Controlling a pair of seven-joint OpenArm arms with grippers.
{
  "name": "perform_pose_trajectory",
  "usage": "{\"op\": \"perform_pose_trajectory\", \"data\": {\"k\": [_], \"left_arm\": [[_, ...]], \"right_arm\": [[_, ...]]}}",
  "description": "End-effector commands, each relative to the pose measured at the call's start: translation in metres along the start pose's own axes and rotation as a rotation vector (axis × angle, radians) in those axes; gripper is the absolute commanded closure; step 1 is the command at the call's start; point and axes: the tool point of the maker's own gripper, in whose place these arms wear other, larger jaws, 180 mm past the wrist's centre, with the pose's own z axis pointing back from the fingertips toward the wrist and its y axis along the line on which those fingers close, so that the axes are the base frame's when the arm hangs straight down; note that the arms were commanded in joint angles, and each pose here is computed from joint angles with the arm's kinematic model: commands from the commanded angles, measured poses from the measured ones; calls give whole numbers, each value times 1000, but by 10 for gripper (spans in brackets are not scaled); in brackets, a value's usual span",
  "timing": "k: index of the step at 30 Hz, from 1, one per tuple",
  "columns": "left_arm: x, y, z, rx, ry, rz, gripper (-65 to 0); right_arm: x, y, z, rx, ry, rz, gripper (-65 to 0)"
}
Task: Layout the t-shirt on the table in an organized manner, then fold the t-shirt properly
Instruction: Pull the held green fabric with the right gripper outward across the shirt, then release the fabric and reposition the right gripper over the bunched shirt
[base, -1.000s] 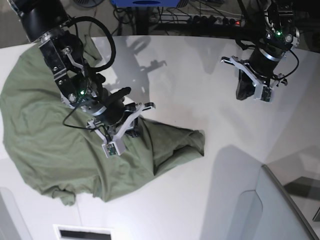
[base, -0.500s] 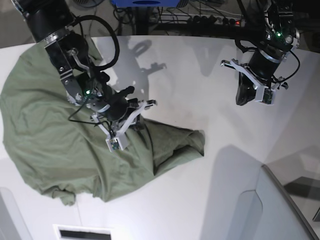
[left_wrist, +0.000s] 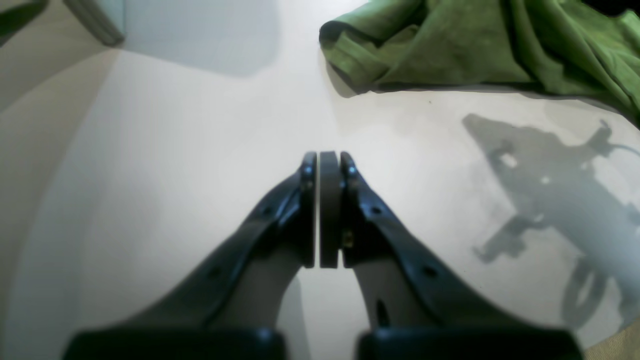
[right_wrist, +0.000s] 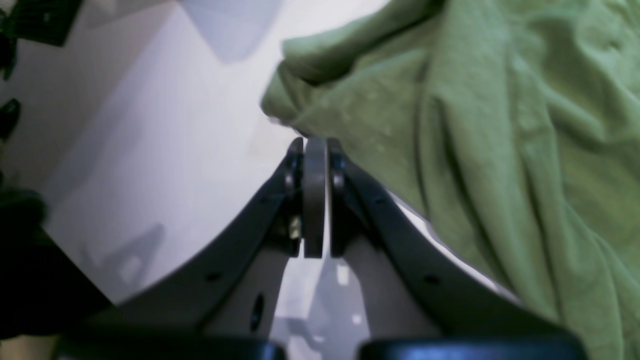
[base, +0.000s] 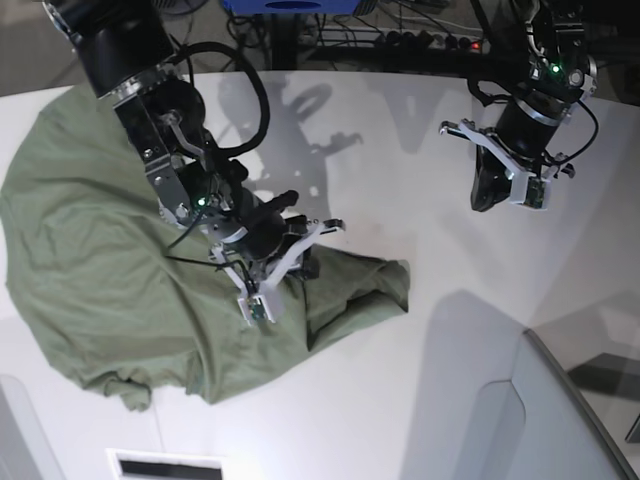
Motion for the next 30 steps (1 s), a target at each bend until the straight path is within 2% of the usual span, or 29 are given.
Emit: {"op": "perform_pose_trajectory", "data": {"k": [1,6,10,17,19,23,27,30], "left_arm": [[13,1,2,-2,-48,-4,0],[11,4,2,3,-42,-4,0],[12,9,3,11,-37,-27,0],[10,14,5,12,-24,-49,0],[3,20,6,13,0,-69,0],[-18,40,7,37,63,-68,0],[-36,63,13,94,106,-38,0],[-41,67,13,102,120,-37,0]], "right_arm": [[15,-4,-2,-2,-31,10,-8],[4,-15,-9,-25,6,3,-8],[20,-21,-12,-37,-11,24,-8],[28,-53,-24,-102,20,29,-8],[35,-72,-21,-141,0,-39,-8],[41,-96,-10,-154,3,-244,-8],[35,-104,-5,-169,28,-235,-8],[31,-106,-5,-174,42,-228,-8]]}}
